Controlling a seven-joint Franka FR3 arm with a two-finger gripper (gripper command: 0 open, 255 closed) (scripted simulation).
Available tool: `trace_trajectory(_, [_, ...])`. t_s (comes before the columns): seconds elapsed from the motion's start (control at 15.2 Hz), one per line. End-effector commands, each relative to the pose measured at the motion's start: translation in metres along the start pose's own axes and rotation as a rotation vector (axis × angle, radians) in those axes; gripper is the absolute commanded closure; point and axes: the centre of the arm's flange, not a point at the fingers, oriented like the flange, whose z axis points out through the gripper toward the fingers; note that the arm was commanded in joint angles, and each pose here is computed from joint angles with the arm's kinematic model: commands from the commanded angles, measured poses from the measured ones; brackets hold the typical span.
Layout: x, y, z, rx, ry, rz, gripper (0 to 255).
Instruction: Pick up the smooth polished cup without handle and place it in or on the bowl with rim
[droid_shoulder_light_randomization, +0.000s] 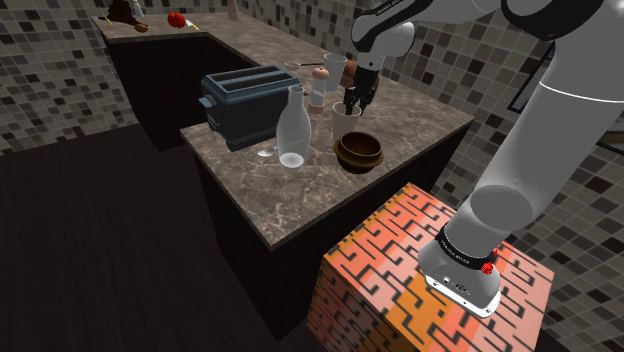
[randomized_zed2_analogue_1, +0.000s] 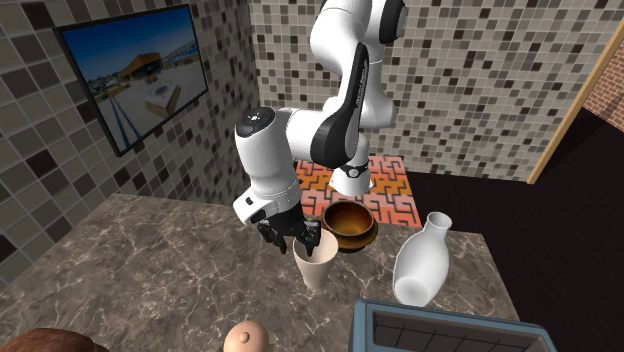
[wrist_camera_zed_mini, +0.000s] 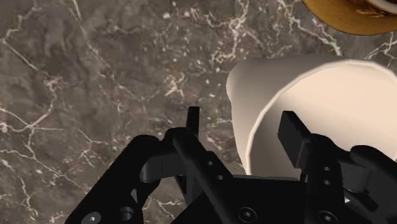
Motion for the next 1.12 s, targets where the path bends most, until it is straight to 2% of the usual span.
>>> trace_trajectory(0.0, [0.0,0.0,0.0,0.0,0.0,0.0,255])
trace_trajectory(0.53, [0.0,0.0,0.0,0.0,0.0,0.0,255])
trace_trajectory(1.06, [-0.002,-0.007,-0.042,0.0,0.0,0.0,255])
